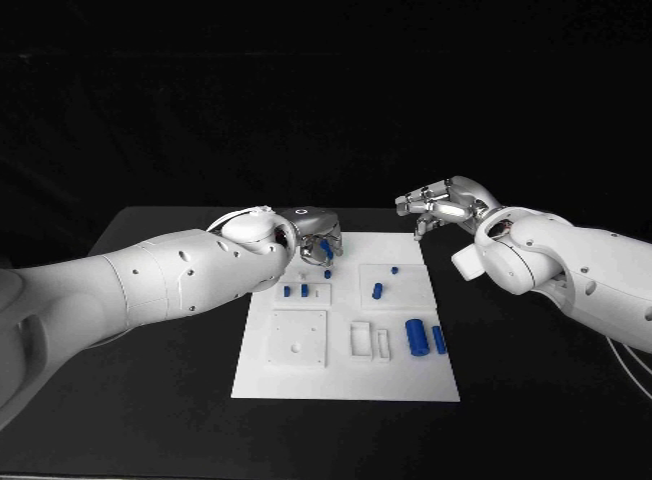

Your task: Assemble the parts on the task board

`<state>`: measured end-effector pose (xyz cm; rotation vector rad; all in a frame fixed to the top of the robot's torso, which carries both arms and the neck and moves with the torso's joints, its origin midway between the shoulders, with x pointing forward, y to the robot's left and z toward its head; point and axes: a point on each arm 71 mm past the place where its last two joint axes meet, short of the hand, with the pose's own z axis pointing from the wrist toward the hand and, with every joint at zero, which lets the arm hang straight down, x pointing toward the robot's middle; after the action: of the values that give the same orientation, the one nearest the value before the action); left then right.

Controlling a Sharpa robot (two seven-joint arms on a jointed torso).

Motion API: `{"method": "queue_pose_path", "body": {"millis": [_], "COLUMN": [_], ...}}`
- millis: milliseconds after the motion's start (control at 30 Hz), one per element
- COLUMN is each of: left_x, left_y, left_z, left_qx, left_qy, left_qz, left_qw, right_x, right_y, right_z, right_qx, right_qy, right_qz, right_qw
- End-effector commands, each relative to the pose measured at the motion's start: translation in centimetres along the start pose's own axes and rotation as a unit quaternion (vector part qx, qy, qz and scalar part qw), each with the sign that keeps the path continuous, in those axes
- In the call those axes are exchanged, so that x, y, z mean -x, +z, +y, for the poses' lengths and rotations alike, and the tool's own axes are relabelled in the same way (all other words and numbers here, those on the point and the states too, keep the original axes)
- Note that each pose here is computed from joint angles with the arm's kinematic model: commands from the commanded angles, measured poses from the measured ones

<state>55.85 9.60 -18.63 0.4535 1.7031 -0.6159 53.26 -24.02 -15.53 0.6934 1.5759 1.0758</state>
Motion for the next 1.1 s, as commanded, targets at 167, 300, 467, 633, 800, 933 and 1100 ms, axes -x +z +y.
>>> {"method": "queue_pose_path", "body": {"millis": [167,300,467,633,800,933,1100], "left_x": [-1.09,-1.37,-1.6,-1.7,-1.82,-2.0,-2.23], "left_y": [0.09,0.13,0.18,0.21,0.25,0.28,0.32], "left_z": [-0.12,-0.11,0.06,0.21,0.32,0.43,0.47], "left_qx": [-0.007,-0.006,-0.004,-0.002,0.0,0.001,0.002], "left_qy": [0.024,0.024,0.023,0.023,0.023,0.023,0.022], "left_qz": [0.05,0.054,0.054,0.049,0.045,0.043,0.044], "left_qw": [0.998,0.998,0.998,0.999,0.999,0.999,0.999], "right_x": [0.0,0.0,-0.1,-0.1,-0.1,-0.1,-0.1], "right_y": [0.0,0.0,0.0,-0.1,-0.1,-0.1,-0.2], "right_z": [0.5,0.6,0.8,0.9,1.0,1.0,1.1], "right_qx": [0.019,0.021,0.023,0.025,0.026,0.026,0.027], "right_qy": [-0.011,-0.011,-0.01,-0.009,-0.009,-0.009,-0.009], "right_qz": [-0.007,-0.007,-0.006,-0.006,-0.006,-0.006,-0.005], "right_qw": [1.0,1.0,1.0,1.0,1.0,1.0,1.0]}}
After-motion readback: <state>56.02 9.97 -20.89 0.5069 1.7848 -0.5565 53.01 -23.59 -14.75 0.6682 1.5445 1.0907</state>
